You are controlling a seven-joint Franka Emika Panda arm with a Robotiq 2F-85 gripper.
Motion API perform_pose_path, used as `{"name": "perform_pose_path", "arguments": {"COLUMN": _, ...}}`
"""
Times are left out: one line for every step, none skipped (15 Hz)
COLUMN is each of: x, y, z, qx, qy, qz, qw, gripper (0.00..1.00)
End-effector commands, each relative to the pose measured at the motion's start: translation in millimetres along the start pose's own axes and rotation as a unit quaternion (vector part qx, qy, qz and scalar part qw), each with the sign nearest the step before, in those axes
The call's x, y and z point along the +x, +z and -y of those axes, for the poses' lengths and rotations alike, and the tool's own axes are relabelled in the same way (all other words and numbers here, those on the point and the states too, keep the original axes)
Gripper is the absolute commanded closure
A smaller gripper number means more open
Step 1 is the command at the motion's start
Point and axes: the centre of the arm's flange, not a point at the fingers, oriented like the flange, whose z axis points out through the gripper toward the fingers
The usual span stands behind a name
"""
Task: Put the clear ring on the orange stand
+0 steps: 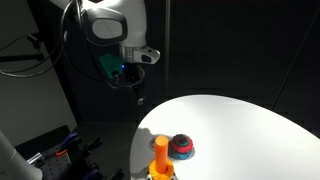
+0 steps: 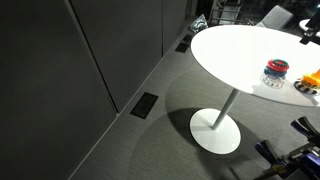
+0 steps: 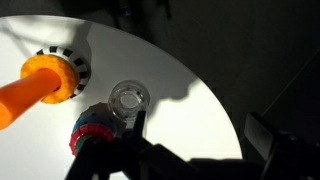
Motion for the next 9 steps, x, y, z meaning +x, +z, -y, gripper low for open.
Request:
{"name": "perform_pose_path", "arguments": {"x": 16.7, "y": 19.9, "z": -11.1, "qx": -0.011, "qy": 0.021, "qz": -0.017, "qw": 0.9996, "gripper": 0.0}}
{"name": "perform_pose_path", "arguments": {"x": 20.0, "y": 26.6, "z": -14.5, "qx": -0.011, "qy": 0.023, "qz": -0.022, "qw": 0.9994, "gripper": 0.0}}
{"name": "perform_pose_path", "arguments": {"x": 23.0, "y": 33.4, "z": -17.4, "qx": -0.01, "qy": 0.023, "qz": -0.025, "qw": 0.9994, "gripper": 0.0}}
{"name": "perform_pose_path", "arguments": {"x": 25.8, "y": 40.1, "z": -19.9, "qx": -0.014, "qy": 0.025, "qz": -0.029, "qw": 0.9992, "gripper": 0.0}}
{"name": "perform_pose_path", "arguments": {"x": 28.3, "y": 47.6, "z": -22.5, "qx": -0.016, "qy": 0.026, "qz": -0.028, "qw": 0.9991, "gripper": 0.0}}
{"name": "perform_pose_path", "arguments": {"x": 30.4, "y": 54.5, "z": -25.2, "qx": -0.02, "qy": 0.029, "qz": -0.029, "qw": 0.999, "gripper": 0.0}}
{"name": "perform_pose_path", "arguments": {"x": 32.0, "y": 62.4, "z": -28.4, "qx": -0.022, "qy": 0.031, "qz": -0.025, "qw": 0.9989, "gripper": 0.0}}
{"name": "perform_pose_path", "arguments": {"x": 32.8, "y": 69.1, "z": -31.1, "qx": -0.024, "qy": 0.034, "qz": -0.021, "qw": 0.9989, "gripper": 0.0}}
{"name": "perform_pose_path", "arguments": {"x": 33.8, "y": 78.0, "z": -35.2, "qx": -0.028, "qy": 0.035, "qz": -0.019, "qw": 0.9988, "gripper": 0.0}}
